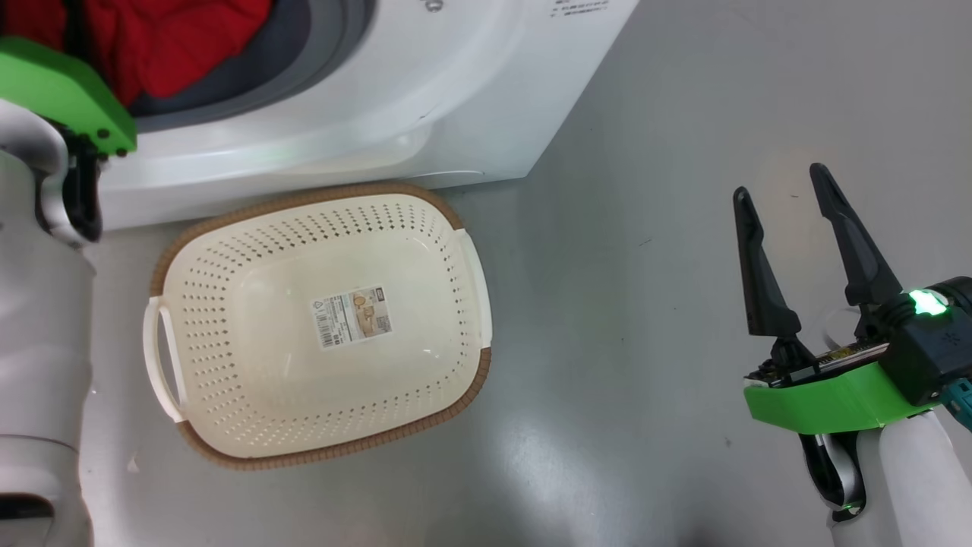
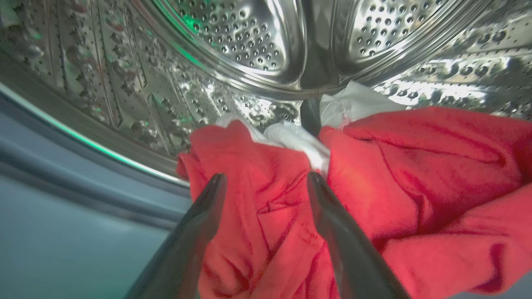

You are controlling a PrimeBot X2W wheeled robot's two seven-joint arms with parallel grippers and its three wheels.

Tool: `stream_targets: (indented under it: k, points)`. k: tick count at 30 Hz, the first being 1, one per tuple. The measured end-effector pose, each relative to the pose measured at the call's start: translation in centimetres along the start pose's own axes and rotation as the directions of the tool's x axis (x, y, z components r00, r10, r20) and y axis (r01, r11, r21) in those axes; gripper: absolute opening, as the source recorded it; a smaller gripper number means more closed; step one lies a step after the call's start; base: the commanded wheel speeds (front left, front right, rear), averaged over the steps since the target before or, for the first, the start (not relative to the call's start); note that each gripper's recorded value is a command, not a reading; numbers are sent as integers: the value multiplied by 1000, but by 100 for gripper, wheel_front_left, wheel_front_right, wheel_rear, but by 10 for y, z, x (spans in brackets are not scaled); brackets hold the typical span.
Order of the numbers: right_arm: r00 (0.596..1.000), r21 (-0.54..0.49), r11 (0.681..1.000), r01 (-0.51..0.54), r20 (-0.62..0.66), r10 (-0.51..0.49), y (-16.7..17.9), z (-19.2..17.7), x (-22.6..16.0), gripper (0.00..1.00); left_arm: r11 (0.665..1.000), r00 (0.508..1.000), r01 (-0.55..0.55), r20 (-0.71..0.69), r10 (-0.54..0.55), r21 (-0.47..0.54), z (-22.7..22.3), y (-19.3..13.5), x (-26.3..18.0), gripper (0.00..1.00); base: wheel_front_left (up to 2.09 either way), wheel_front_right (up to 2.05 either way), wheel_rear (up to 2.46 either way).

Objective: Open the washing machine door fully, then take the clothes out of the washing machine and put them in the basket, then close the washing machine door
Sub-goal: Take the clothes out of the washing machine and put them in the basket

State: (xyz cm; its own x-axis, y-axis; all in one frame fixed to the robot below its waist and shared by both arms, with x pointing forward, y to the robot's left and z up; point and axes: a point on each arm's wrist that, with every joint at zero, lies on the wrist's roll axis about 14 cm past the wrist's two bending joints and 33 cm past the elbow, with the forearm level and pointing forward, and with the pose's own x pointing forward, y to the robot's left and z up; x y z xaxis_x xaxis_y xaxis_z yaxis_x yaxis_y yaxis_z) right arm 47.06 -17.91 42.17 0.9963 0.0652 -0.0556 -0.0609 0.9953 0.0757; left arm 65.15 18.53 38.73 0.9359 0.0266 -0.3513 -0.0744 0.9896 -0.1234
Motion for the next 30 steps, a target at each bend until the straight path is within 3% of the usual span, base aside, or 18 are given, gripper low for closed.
stream_targets:
  k: [7,17,18,20,26,30]
  points:
    - [1000,9,1000,5,1,-5,-1,1,-2,100,999,989,-23,-145,28,36,-30,9,3,100,0,0,0]
    - [1000,40,999,13,-5,-12,-3,0,-6,100,998,973,-20,-230,34,62,-43,8,10,100,0,0,0]
    - [1000,42,999,14,-5,-14,-3,0,-6,100,998,972,-18,-234,33,65,-44,7,10,90,0,0,0]
    - [1000,45,999,17,-5,-17,-4,0,-6,100,997,971,-16,-237,32,69,-45,7,10,0,0,0,0]
    - [1000,45,999,19,-7,-19,-5,-1,-7,100,997,974,-8,-223,26,80,-45,5,13,0,0,0,0]
    - [1000,48,999,15,-8,-14,-3,-2,-6,100,997,990,-8,-143,19,76,-34,4,15,0,0,0,0]
